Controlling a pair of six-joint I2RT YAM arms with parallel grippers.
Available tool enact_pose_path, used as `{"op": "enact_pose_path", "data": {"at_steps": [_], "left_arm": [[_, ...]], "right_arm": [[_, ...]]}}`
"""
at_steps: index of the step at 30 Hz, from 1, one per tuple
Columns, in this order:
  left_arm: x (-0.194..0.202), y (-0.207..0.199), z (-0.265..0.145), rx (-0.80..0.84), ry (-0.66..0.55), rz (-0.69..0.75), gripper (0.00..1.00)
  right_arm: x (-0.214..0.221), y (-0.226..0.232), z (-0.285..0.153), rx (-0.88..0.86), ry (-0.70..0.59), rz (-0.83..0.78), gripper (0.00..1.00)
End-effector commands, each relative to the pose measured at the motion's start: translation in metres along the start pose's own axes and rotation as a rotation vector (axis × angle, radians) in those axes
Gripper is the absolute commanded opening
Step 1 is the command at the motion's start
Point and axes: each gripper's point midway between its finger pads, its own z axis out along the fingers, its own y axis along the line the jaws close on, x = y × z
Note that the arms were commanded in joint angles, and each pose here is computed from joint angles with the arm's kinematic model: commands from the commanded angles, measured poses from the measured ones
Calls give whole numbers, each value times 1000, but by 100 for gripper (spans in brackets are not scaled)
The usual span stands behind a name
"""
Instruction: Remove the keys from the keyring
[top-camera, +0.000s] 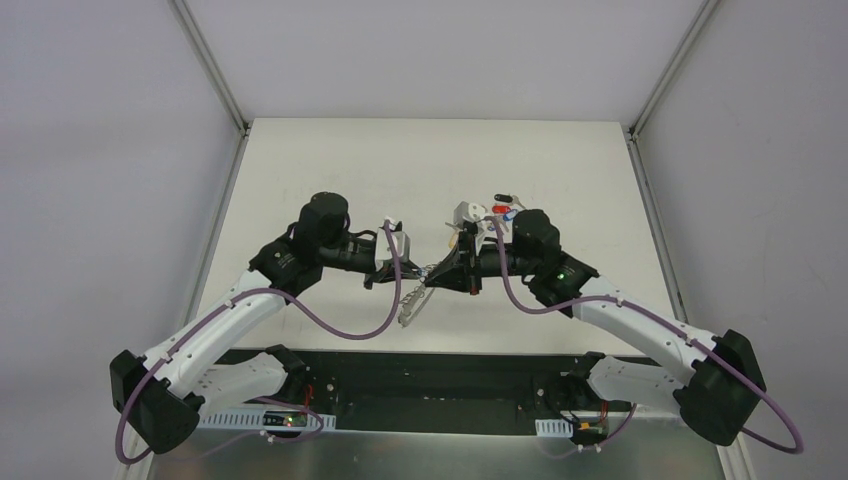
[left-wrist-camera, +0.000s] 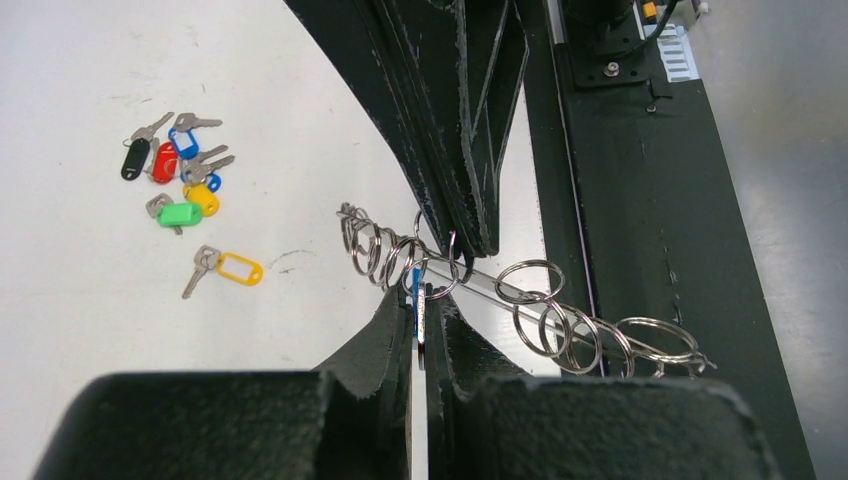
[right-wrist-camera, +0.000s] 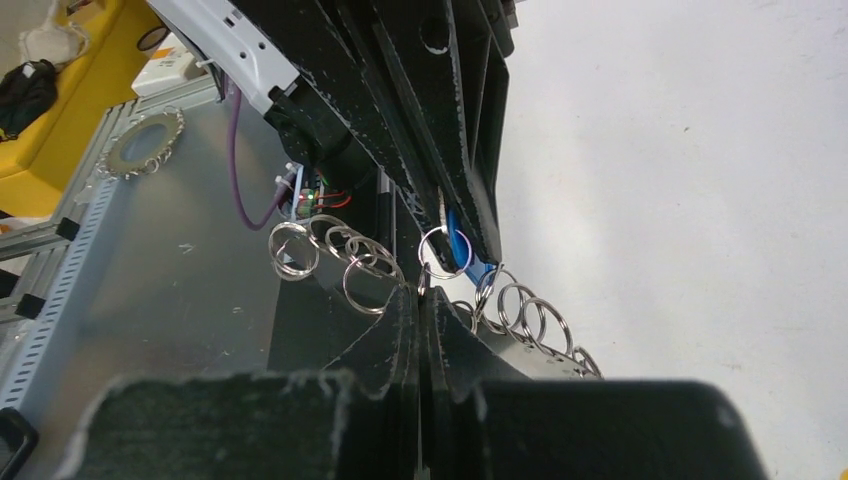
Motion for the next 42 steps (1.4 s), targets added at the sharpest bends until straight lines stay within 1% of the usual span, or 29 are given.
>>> {"op": "enact_pose_path", "data": {"at_steps": [1, 3, 10, 14, 19, 24, 28, 37, 42], "left_arm": [[-30, 3, -6, -15, -70, 107, 0], [-33, 3, -6, -11, -77, 109, 0], [-45, 1, -5, 4, -124, 80, 0], [-52, 3, -4, -4, -156, 43, 0], [-57, 4, -4, -20, -184, -19, 0], [-69, 14, -5, -94, -267, -73, 0], [-74, 20, -5, -114, -317, -141, 0], [-89, 12, -2, -40, -405, -253, 0], [-97, 5, -3, 4, -443, -262, 0]], "right_arm": [[-37, 21, -2, -87, -59, -18, 0], [-37, 20, 1, -100, -55, -3, 0], [-48, 17, 8, -118, -119, -22, 0], [-53, 20, 9, -134, -154, -5, 0], [-60, 20, 6, -120, -210, -33, 0], [-67, 18, 0, -76, -282, -61, 0], [-75, 17, -4, -58, -351, -77, 0], [-89, 10, -8, -2, -456, -106, 0], [-95, 4, -10, 29, -502, -112, 0]]}}
